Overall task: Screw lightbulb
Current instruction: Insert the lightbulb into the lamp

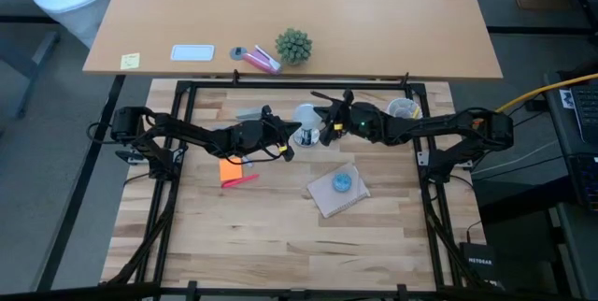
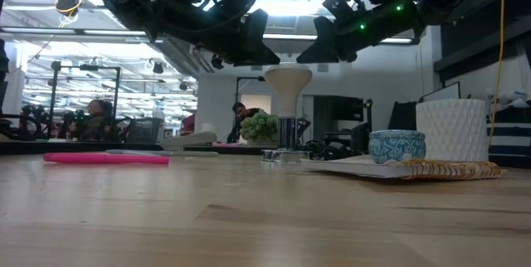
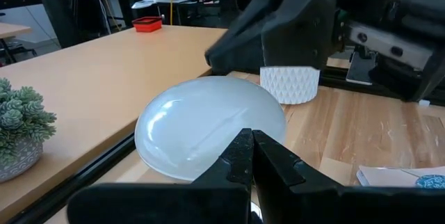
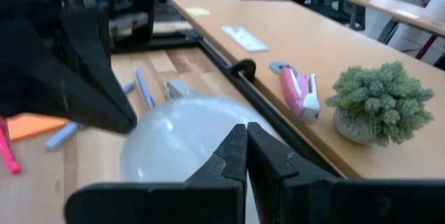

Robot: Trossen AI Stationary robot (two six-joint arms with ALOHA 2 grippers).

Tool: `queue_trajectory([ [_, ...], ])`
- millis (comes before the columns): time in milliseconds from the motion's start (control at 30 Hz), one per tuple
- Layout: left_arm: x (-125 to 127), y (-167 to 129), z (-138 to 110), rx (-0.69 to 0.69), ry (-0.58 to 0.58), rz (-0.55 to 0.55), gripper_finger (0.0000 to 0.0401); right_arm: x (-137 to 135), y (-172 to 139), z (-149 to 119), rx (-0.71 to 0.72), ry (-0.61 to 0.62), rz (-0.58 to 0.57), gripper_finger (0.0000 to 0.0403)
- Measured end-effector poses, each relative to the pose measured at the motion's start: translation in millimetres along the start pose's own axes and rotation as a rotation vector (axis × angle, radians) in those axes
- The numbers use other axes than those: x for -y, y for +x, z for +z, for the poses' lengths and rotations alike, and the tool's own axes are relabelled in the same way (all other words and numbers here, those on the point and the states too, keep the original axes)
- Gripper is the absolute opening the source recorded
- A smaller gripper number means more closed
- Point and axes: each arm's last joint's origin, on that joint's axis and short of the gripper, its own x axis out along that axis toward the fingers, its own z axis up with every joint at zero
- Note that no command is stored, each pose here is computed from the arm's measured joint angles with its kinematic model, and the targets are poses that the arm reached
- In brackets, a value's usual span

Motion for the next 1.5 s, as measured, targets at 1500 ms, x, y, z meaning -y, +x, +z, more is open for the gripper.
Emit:
queue_trajectory([
  [1500, 26.4, -11.9, -2.1, -0.007, 0.01, -0.088, 0.0, -0.2, -0.3, -4.2, -0.049, -0.011, 0.002, 0.0011],
])
